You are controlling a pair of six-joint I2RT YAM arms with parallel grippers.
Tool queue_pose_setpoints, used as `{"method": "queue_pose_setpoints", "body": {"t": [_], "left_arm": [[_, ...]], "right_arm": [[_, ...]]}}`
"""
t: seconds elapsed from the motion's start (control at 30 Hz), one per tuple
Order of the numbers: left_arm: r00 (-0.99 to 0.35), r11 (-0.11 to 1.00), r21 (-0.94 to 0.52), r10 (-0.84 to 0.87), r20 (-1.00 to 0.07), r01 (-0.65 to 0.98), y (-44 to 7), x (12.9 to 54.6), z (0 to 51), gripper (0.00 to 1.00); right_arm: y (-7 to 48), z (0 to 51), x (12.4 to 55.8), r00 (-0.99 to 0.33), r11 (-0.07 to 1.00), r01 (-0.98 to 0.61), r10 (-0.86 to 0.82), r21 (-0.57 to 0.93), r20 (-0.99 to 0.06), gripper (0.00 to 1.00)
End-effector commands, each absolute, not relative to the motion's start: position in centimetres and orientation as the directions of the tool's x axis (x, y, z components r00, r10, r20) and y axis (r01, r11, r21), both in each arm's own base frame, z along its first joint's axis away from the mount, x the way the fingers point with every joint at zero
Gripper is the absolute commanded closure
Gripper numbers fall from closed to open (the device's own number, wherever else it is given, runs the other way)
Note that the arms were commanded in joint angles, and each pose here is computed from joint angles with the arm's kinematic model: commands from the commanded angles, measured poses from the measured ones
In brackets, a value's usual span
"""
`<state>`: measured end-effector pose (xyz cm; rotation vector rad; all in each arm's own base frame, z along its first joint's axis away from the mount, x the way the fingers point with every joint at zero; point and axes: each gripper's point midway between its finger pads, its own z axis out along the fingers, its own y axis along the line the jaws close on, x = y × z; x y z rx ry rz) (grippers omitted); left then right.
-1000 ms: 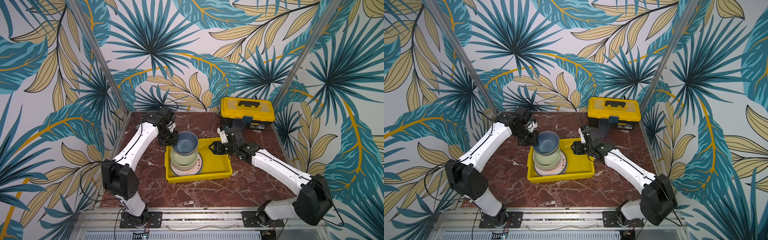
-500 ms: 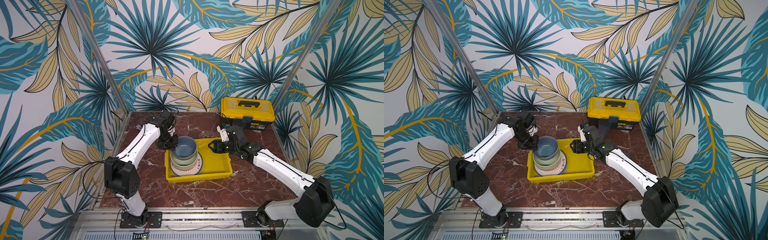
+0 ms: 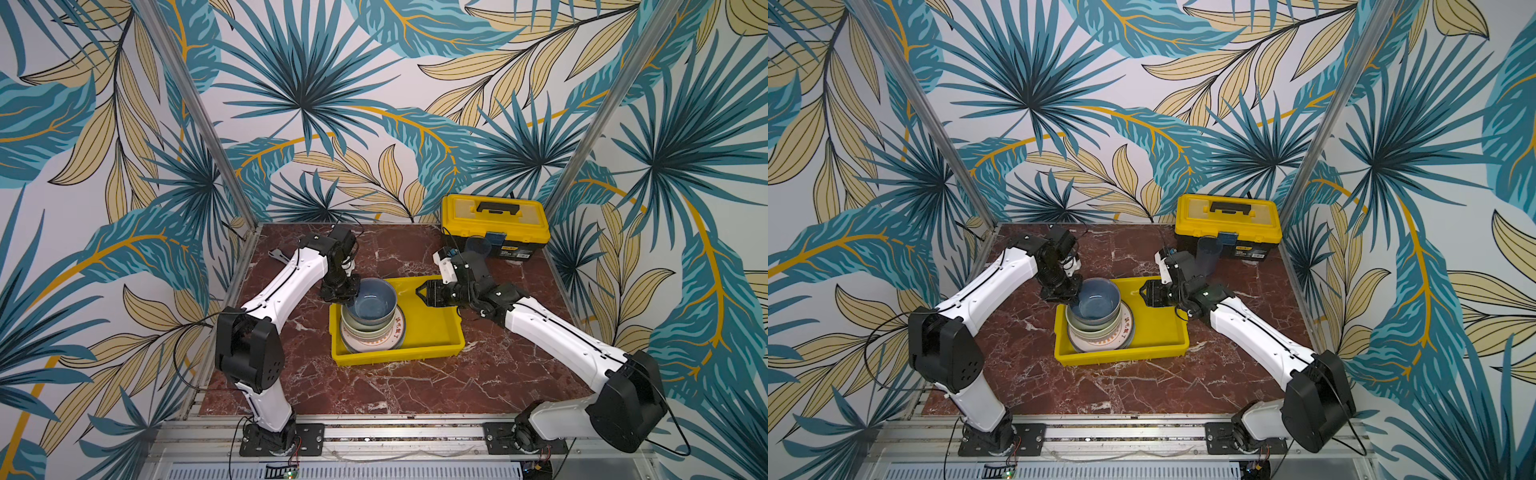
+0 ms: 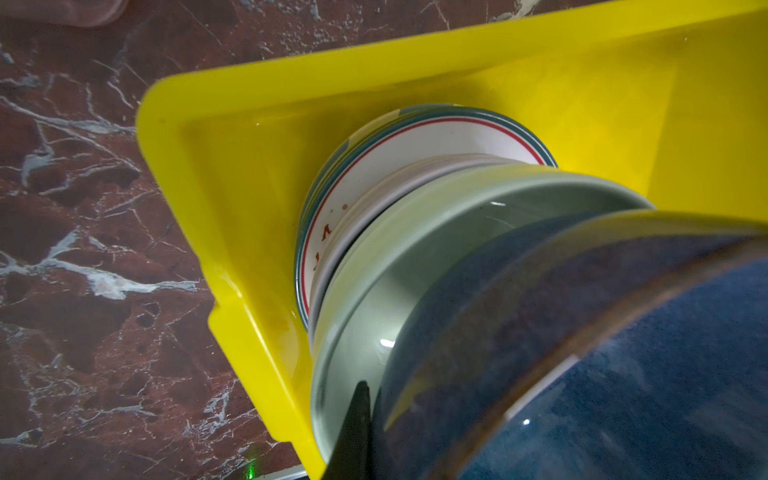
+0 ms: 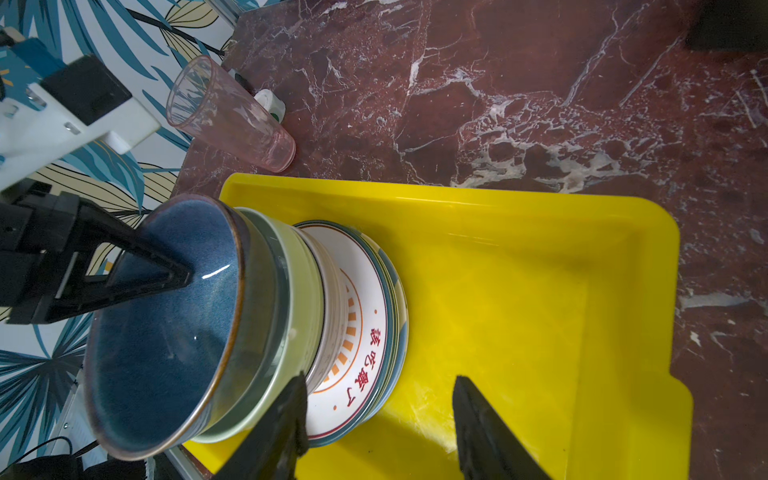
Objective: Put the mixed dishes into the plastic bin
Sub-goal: 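Lower the dark blue bowl onto the pale green bowl with the left gripper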
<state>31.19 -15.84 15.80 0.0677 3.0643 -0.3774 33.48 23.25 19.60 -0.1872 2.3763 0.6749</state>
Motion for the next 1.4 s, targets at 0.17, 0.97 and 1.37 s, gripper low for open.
{"method": "queue_pose_setpoints", "body": {"t": [0.17,0.97,1.37], "left_arm": [[-0.996,0.971,-0.230,0.049,-0.077,0.066,-16.2,31.4,15.8,0.93],[-0.996,0.977,-0.205,0.051,-0.073,0.065,-15.8,31.2,15.5,0.76],[-0.994,0.977,-0.203,0.044,-0.099,0.064,-15.6,31.1,17.4,0.70]], "right_arm": [[22.9,18.9,33.2,-0.789,0.865,-0.286,0.031,0.413,-0.613,0.42],[22.9,18.9,33.3,-0.789,0.865,-0.281,0.037,0.415,-0.613,0.42],[23.0,18.8,33.2,-0.791,0.865,-0.282,0.035,0.415,-0.611,0.42]]}}
